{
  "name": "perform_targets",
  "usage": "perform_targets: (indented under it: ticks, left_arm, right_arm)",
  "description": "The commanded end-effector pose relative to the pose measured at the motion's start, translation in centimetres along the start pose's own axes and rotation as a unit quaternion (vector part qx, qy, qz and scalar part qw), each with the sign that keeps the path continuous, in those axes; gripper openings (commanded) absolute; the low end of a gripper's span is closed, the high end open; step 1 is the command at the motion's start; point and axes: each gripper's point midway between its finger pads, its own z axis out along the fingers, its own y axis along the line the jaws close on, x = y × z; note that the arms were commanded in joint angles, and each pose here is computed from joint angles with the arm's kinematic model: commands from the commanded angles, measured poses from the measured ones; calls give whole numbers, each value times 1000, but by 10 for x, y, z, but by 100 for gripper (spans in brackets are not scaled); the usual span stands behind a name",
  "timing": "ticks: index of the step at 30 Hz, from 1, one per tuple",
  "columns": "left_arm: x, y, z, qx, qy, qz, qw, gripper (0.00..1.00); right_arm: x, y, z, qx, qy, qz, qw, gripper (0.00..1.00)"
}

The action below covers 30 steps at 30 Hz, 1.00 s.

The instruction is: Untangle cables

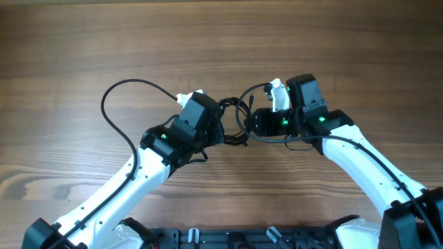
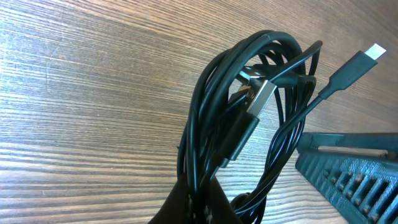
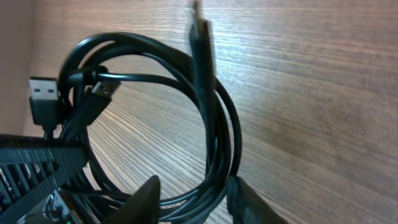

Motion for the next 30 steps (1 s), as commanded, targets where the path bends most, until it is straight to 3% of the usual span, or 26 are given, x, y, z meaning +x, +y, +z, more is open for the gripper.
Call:
perform_targets:
  ticks: [1, 13, 27, 30]
  left_arm:
    - [-11, -10, -12, 19, -20, 10, 1000, 4]
    - [-21, -34, -57, 94, -59, 15, 994, 4]
    - [-19, -42, -67, 120, -57, 16, 991, 4]
    - [-22, -46, -69, 129, -65, 17, 989, 4]
  right_arm:
    - [-4, 0, -2, 7, -12, 7, 1000, 29]
    - [-8, -4, -3, 21, -23, 16, 999, 33]
    - [-6, -7, -3, 27, -18, 30, 999, 10]
    - [-1, -22, -4, 67, -15, 40, 997, 5]
